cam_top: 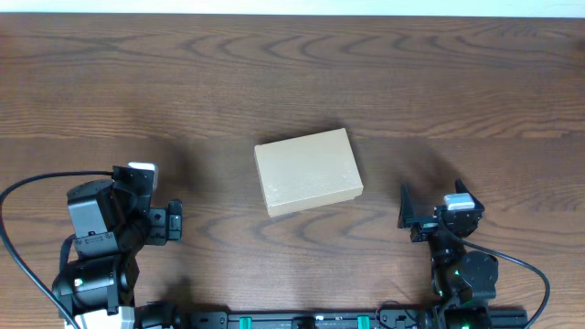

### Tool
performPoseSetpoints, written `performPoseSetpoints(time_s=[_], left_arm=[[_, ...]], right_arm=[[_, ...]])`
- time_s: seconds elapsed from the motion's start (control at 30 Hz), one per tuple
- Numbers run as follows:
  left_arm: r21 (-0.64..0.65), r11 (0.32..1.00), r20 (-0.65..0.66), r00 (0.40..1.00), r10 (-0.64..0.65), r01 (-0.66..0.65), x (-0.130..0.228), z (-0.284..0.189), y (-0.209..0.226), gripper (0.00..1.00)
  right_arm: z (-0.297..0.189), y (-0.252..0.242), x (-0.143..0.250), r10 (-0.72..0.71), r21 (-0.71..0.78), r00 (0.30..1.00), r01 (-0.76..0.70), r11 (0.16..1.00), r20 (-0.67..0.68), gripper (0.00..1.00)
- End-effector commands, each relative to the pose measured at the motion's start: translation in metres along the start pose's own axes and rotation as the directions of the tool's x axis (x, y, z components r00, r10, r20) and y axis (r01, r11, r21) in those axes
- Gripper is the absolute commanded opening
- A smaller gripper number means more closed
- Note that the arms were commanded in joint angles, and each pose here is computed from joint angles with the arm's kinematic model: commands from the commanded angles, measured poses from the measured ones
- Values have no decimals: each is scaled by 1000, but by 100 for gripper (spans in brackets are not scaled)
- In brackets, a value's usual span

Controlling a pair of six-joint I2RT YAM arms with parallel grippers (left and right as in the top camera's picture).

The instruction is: Pack container

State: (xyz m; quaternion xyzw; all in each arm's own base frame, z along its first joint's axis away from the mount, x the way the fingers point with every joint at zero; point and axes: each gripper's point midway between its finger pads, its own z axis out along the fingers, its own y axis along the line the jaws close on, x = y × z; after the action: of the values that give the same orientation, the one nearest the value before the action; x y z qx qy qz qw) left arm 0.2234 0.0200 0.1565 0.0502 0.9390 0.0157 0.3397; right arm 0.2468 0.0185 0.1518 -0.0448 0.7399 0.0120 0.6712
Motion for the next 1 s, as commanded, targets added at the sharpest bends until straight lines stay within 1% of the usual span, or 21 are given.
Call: performPoseSetpoints(time_s=[0.0,0.4,0.47,0.53,0.6,0.63,0.7,0.73,0.77,0.83,0.97], left_arm=[[-12,1000,3,1000,7,-7,-1,-2,2,95],[-11,1000,11,1000,7,-7,-2,-3,2,95],[39,999,56,998,-7,5,-11,-5,-7,96],[94,995,180,983,17,-35,-34,-9,-19,95],[114,989,311,949,51,-91,-56,-15,-28,96],[107,987,382,921,68,-117,-67,-19,-31,95],[93,986,481,873,79,-141,-80,-26,-36,95],[82,983,535,839,93,-162,-86,-31,-39,96],[63,980,609,785,110,-187,-92,-37,-43,95],[48,980,666,737,111,-192,-94,-40,-45,95],[23,981,743,660,113,-194,-88,-38,-48,96]], right_arm=[[0,-1,1,5,5,1000,-5,1000,0,99],[0,-1,1,6,5,1000,-6,1000,0,99],[0,-1,1,5,5,1000,-5,1000,0,99],[0,-1,1,6,5,1000,-6,1000,0,99],[0,-1,1,6,5,1000,-6,1000,0,99],[0,-1,1,5,5,1000,-5,1000,0,99],[0,-1,1,5,5,1000,-5,1000,0,99],[0,-1,1,6,5,1000,-6,1000,0,99],[0,-1,1,6,5,1000,-6,1000,0,99],[0,-1,1,6,5,1000,-6,1000,0,99],[0,-1,1,5,5,1000,-5,1000,0,99]])
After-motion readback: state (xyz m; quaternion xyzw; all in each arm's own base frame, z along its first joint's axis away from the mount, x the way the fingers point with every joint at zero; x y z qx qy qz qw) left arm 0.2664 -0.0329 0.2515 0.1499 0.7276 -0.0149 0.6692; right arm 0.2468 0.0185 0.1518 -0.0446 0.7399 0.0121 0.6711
